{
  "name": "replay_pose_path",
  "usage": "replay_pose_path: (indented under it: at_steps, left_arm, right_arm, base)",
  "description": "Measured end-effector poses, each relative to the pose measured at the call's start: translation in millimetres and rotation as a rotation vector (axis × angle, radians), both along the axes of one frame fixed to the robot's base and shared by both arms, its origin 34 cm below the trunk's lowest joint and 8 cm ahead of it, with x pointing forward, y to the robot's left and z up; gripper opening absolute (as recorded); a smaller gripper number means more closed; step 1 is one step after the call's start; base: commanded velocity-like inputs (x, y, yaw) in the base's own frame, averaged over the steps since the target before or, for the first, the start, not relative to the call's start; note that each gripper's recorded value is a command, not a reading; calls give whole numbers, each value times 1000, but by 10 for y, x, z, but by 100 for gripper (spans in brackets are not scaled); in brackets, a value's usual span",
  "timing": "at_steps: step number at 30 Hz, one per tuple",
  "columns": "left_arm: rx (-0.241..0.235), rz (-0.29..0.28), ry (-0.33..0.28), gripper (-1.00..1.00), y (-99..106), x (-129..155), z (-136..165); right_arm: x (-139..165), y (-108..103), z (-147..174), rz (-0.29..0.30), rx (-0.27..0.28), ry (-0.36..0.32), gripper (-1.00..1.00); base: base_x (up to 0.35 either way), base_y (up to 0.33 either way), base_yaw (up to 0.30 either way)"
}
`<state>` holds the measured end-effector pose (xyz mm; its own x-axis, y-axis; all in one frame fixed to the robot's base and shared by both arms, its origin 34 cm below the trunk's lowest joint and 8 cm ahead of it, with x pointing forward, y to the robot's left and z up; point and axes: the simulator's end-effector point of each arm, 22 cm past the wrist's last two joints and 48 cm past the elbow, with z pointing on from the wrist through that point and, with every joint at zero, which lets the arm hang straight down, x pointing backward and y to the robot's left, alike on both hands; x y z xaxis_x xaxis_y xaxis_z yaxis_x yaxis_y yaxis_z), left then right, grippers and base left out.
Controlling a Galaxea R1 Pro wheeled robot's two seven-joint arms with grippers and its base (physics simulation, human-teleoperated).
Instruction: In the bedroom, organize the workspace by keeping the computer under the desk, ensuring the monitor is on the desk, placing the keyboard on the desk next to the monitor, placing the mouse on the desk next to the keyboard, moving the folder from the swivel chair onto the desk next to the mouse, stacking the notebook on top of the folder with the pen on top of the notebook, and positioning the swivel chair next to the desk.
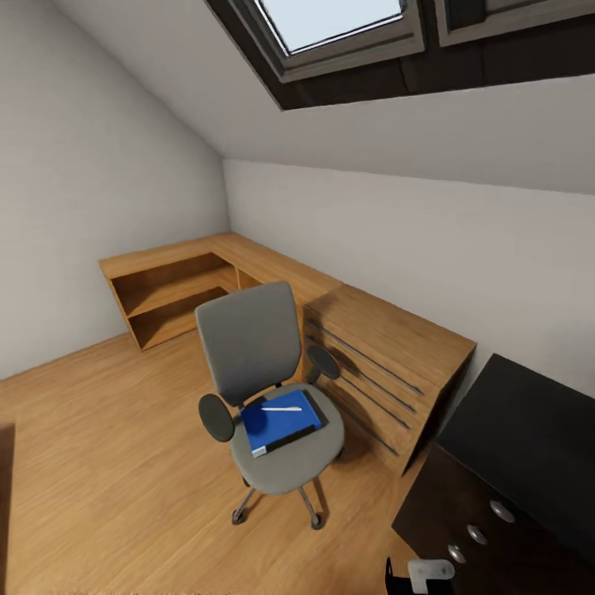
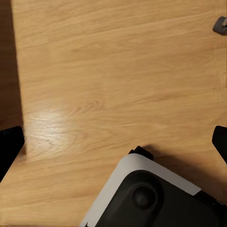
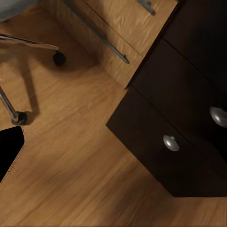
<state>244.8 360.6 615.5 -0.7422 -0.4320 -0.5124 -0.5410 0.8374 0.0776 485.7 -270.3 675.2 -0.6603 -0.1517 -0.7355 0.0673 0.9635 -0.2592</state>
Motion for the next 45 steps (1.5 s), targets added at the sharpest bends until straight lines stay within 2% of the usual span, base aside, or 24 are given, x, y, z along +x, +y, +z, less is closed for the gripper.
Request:
replay_pose_path:
  at_steps: [32, 45]
  left_arm:
    - [-5, -13, 1, 100, -23, 5, -5]
    - [-5, -18, -1, 100, -25, 13, -3]
  right_arm:
    - [11, 14, 9, 11, -2, -5, 100]
    - [36, 22, 40, 19, 0, -26, 100]
  base:
    - [0, 0, 277]
    - [0, 0, 54]
